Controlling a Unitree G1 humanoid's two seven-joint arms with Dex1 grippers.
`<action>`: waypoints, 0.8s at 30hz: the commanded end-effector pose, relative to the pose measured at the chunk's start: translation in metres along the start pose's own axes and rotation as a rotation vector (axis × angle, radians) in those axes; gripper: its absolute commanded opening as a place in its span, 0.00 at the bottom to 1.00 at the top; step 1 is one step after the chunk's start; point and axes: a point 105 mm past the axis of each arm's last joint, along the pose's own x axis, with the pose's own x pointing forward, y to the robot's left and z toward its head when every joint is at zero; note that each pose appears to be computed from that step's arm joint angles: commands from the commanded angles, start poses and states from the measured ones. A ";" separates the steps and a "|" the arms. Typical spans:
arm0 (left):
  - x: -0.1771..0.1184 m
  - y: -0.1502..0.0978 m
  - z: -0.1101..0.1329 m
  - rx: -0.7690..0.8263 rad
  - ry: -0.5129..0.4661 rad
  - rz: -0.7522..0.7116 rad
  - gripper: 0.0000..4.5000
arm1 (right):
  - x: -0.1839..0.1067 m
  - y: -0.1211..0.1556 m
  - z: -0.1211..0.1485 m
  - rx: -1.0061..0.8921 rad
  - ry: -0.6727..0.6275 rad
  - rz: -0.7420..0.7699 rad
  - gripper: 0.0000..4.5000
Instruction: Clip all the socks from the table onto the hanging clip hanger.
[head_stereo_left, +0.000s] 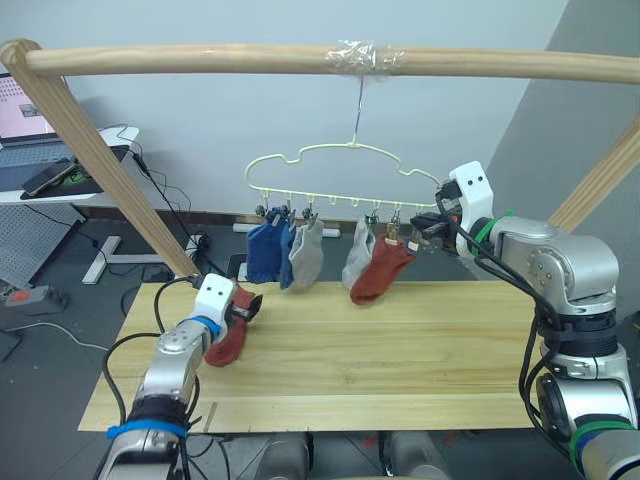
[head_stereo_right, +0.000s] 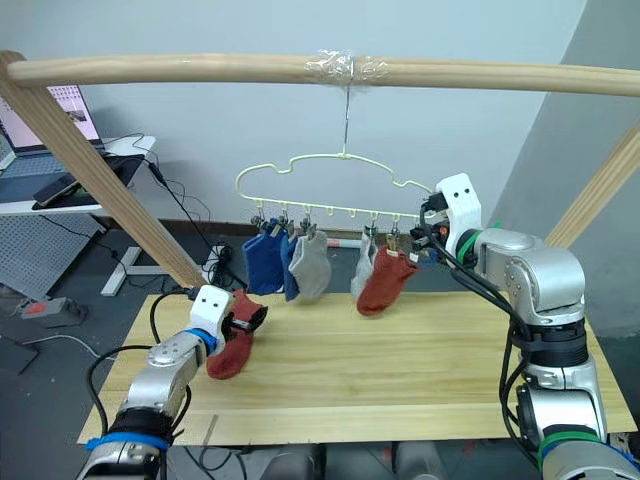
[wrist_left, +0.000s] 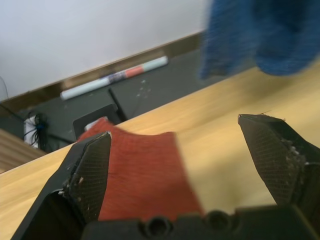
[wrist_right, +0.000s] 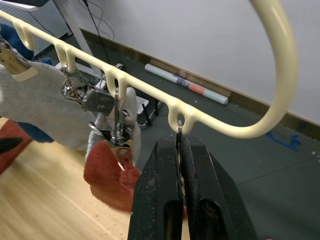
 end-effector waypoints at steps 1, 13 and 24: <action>0.009 0.011 0.005 0.024 -0.004 0.049 1.00 | -0.011 0.001 0.019 -0.034 -0.054 -0.002 0.00; 0.012 0.016 -0.044 -0.102 0.231 0.098 1.00 | -0.017 0.000 0.019 -0.032 -0.042 -0.021 0.00; 0.003 -0.005 -0.076 -0.322 0.311 0.037 0.73 | -0.015 0.002 0.021 -0.027 -0.050 -0.020 0.00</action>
